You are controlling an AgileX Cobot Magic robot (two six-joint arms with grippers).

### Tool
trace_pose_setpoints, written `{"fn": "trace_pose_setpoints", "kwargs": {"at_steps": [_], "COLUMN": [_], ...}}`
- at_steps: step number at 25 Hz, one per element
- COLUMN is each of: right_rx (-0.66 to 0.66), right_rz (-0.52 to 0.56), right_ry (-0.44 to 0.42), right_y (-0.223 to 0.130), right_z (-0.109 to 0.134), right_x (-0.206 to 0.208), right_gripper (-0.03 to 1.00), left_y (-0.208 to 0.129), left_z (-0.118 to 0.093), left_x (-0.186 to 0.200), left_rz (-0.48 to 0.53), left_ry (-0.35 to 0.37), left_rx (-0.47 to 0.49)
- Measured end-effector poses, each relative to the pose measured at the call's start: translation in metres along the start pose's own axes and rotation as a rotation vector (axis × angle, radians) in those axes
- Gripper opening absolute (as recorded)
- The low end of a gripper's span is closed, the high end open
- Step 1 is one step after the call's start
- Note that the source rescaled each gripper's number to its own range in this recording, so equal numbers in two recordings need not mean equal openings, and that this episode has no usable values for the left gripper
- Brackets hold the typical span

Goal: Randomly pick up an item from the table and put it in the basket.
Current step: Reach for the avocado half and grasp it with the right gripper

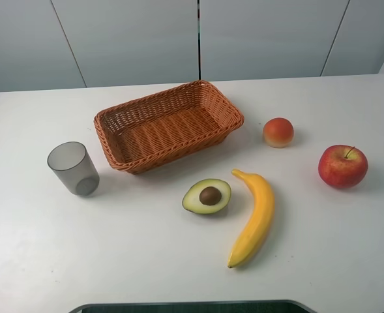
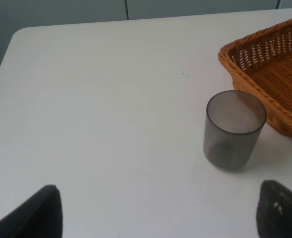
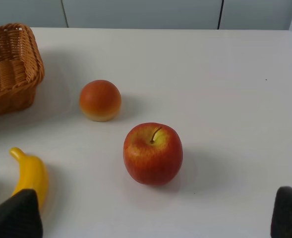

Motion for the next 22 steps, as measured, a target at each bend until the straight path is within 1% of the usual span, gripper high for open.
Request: {"fn": "trace_pose_setpoints", "kwargs": {"at_steps": [17, 20, 22], "right_rx": [0.0, 0.0, 0.0], "right_rz": [-0.002, 0.022, 0.078], "right_ry": [0.0, 0.001, 0.003], "right_y": [0.0005, 0.0008, 0.0043], "right_z": [0.0, -0.0001, -0.0002], "right_x": [0.0004, 0.0031, 0.0027], "right_gripper": [1.0, 1.0, 1.0], "left_y": [0.0, 0.0, 0.0], "left_z": [0.0, 0.0, 0.0], "left_x": [0.0, 0.0, 0.0], "left_rz": [0.0, 0.0, 0.0], "left_ry": [0.0, 0.0, 0.0], "left_rx": [0.0, 0.0, 0.0]}}
Point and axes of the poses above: a point on each arm's last joint axis where the gripper is mounted, x pointing back along that axis away from the gripper, z along the wrist's bending axis when the last joint is at zero, y = z × x, the point moved 8 cm from there along -x, pointing out along that axis toward the gripper, and after that the axes turned 3 degrees about x, right-handed, at the moved point
